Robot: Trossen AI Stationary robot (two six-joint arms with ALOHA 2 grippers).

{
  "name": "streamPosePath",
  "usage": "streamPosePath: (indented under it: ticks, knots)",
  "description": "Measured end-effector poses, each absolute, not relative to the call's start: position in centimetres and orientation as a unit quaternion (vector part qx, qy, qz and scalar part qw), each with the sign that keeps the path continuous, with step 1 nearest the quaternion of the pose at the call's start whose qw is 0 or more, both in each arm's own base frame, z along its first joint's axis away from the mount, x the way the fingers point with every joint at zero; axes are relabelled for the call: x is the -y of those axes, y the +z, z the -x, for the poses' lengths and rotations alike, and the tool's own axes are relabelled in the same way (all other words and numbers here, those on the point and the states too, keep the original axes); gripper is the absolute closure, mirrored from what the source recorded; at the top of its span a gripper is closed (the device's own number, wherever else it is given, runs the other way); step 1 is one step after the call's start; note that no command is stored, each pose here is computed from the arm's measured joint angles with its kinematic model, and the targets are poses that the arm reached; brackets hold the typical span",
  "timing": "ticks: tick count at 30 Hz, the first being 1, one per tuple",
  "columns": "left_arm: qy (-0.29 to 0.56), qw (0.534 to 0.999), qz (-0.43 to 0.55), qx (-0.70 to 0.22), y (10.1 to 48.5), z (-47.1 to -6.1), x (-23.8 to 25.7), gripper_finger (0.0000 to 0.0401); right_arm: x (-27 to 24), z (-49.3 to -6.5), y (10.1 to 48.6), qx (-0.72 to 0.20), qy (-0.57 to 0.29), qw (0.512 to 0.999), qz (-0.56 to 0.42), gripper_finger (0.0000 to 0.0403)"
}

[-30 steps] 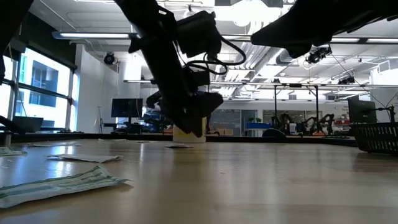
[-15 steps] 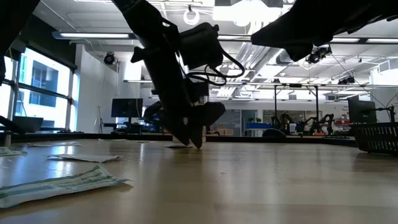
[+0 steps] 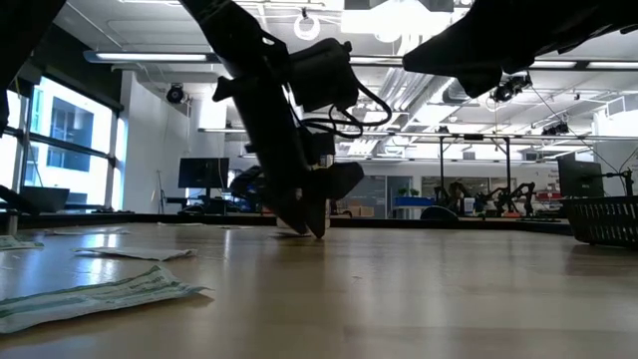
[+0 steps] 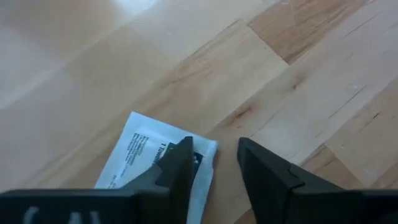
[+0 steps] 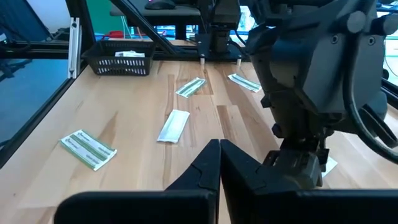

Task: Pick & Place First Aid Supplies
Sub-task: Put the white towelette sachet into the left black bin

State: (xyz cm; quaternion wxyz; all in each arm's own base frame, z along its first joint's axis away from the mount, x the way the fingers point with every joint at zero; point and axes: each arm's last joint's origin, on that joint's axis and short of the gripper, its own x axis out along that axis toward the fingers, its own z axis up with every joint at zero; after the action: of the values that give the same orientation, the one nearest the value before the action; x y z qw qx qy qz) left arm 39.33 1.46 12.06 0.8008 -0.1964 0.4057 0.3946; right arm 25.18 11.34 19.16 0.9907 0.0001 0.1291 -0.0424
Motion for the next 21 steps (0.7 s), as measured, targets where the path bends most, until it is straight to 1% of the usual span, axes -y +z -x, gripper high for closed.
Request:
streamPosePath:
  ticks: [5,10,12,15,19,21]
  knots:
    - [0.395,0.795,0.195,-0.416,11.4,-39.3,-1.9,0.0335,-11.3,-25.2,19.2,-0.129,-0.043,0.991,0.000,0.0396]
    - [0.389,0.800,0.177,-0.421,11.3,-39.4,-1.8,0.0390,-11.3,-25.2,19.2,-0.129,-0.042,0.991,0.000,0.0400]
    - [0.384,0.804,0.170,-0.422,11.6,-39.4,-1.8,0.0396,-11.3,-25.2,19.2,-0.129,-0.042,0.991,0.000,0.0402]
    - [0.374,0.810,0.159,-0.423,12.3,-39.3,-1.6,0.0394,-11.3,-25.2,19.2,-0.129,-0.042,0.991,0.000,0.0400]
    - [0.348,0.819,0.136,-0.436,13.9,-38.6,-0.5,0.0399,-11.3,-25.2,19.1,-0.130,-0.042,0.991,0.001,0.0398]
    - [0.328,0.831,0.127,-0.432,15.1,-38.4,0.5,0.0399,-11.3,-25.2,19.1,-0.132,-0.042,0.990,0.002,0.0399]
